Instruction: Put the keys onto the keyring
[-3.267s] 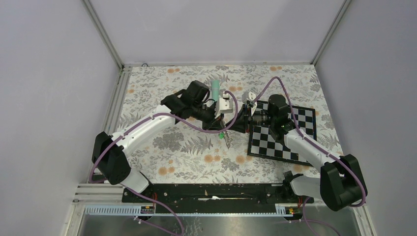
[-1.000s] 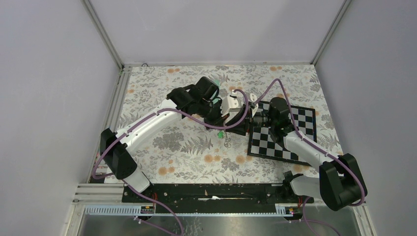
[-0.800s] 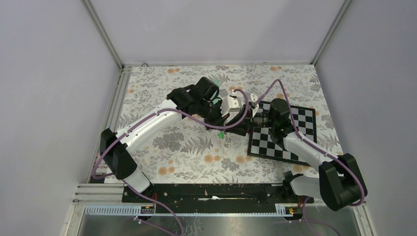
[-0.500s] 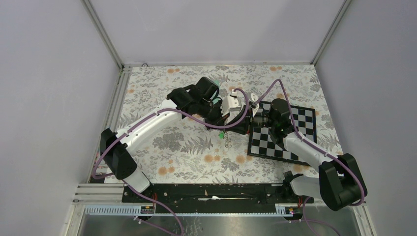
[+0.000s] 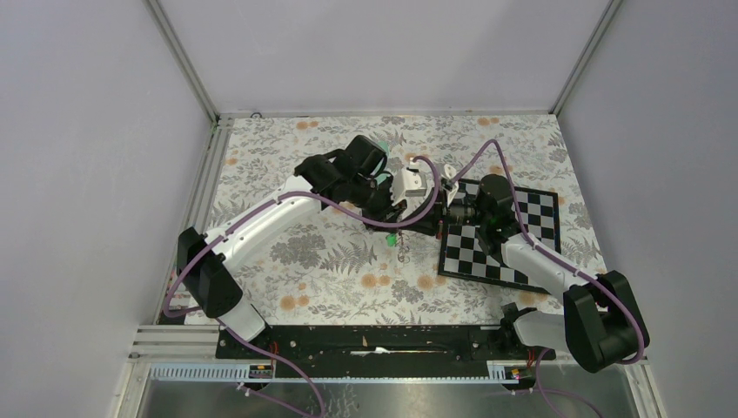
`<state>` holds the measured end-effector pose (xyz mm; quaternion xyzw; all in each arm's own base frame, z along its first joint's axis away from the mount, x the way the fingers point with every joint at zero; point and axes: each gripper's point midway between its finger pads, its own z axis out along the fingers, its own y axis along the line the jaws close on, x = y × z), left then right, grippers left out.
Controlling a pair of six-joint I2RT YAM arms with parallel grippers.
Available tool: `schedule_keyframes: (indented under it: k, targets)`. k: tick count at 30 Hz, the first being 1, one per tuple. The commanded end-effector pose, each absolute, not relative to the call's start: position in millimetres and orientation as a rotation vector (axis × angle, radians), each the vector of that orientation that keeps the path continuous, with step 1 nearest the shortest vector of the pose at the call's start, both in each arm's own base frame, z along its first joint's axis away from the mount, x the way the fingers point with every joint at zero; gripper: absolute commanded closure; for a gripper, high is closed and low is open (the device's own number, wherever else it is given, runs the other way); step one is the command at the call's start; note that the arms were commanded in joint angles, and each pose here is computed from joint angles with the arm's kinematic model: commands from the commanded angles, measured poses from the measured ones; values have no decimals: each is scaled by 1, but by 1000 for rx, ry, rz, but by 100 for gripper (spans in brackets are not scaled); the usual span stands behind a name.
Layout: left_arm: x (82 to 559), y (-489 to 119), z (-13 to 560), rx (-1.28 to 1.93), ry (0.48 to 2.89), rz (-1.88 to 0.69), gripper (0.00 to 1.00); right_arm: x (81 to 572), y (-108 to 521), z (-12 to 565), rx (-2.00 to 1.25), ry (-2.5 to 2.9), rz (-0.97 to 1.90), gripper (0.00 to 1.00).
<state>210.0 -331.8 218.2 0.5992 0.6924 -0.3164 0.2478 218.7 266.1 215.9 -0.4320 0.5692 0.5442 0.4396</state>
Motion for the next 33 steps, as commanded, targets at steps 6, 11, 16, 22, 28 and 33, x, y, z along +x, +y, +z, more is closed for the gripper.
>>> schedule_keyframes:
  k: [6, 11, 16, 22, 28, 33]
  targets:
    - [216, -324, 256, 1603, 1693, -967, 53, 228, 259, 264, -1092, 1277, 1295, 100]
    - [219, -320, 257, 1572, 1659, -962, 47, 226, 257, 274, -1118, 1235, 1298, 100]
    - [219, -321, 257, 1584, 1554, -942, 43, 224, 254, 275, -1116, 1229, 1312, 100]
    - [215, -327, 256, 1603, 1417, -960, 31, 220, 253, 275, -1137, 1210, 1325, 100]
    - [214, -336, 253, 1609, 1396, -1008, 30, 217, 253, 272, -1146, 1211, 1332, 100]
    - [214, -342, 248, 1614, 1413, -1043, 42, 217, 253, 270, -1147, 1214, 1334, 100]
